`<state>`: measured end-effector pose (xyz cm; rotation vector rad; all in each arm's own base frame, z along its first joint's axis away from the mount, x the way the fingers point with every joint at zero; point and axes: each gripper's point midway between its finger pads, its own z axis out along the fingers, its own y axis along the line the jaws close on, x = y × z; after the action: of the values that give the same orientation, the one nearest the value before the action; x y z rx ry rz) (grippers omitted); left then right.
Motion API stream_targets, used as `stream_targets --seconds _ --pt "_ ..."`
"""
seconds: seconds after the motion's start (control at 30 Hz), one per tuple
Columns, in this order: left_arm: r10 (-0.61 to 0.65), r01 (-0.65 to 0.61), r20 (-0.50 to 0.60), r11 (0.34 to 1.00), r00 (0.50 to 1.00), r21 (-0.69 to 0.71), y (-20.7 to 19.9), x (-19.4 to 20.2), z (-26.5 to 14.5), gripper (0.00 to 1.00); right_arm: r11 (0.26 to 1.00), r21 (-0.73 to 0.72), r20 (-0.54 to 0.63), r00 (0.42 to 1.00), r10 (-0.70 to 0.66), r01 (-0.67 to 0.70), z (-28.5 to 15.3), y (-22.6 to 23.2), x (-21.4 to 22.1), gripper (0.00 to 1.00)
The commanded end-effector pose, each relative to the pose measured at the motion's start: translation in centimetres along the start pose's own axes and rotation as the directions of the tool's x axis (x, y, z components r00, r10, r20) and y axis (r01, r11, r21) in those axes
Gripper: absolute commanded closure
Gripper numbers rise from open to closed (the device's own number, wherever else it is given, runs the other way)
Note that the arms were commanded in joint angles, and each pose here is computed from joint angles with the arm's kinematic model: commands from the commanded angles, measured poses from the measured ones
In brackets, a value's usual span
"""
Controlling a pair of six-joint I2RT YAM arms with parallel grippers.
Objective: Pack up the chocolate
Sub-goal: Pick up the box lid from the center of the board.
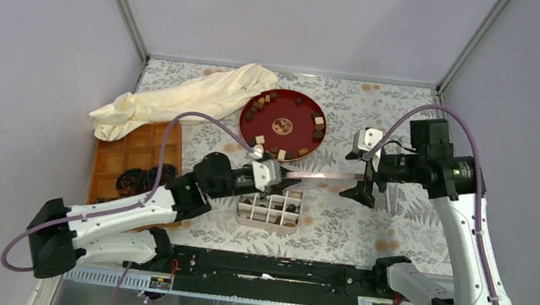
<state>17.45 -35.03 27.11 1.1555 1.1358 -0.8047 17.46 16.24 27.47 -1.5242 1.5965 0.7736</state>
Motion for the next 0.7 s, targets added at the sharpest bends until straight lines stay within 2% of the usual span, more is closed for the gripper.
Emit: stream_targets --seconds 0.0,0.07,0.13,0.23,0.37,0.53,0.67 --pt "-0.373 0.375 0.041 0.916 0.927 -0.140 0.4 0.1 -2.3 1.00 0.991 0.129 0.054 0.997 -0.053 0.046 -1.9 -1.9 -4.0 0.00" --pt "-0.481 0.483 0.057 0.858 0.875 -0.175 0.6 0.3 -3.5 1.00 0.994 0.102 0.102 0.994 -0.038 0.027 -1.9 -1.4 -4.9 0.00" --pt "-0.595 0.598 0.084 0.774 0.799 -0.208 1.0 0.2 -4.6 1.00 0.999 0.051 0.154 0.988 -0.026 0.018 -1.6 -0.6 -5.2 0.00" --pt "-0.686 0.693 0.120 0.688 0.718 -0.213 2.0 -0.1 -6.3 1.00 0.999 -0.005 0.204 0.978 -0.043 0.045 -0.5 0.5 -3.8 0.00" --pt "-0.766 0.780 0.152 0.603 0.625 -0.167 3.0 -0.1 -7.8 1.00 1.000 -0.019 0.271 0.963 -0.010 0.016 0.1 0.9 -2.7 0.00" --pt "-0.867 0.876 0.123 0.482 0.482 -0.037 3.4 1.3 -8.9 1.00 0.998 -0.022 0.302 0.951 0.057 -0.053 1.1 0.2 -0.6 0.00" --pt "-0.902 0.904 0.096 0.426 0.421 0.032 4.0 2.0 -9.5 1.00 0.981 -0.085 0.366 0.910 0.196 -0.177 2.4 -0.2 0.8 0.00"
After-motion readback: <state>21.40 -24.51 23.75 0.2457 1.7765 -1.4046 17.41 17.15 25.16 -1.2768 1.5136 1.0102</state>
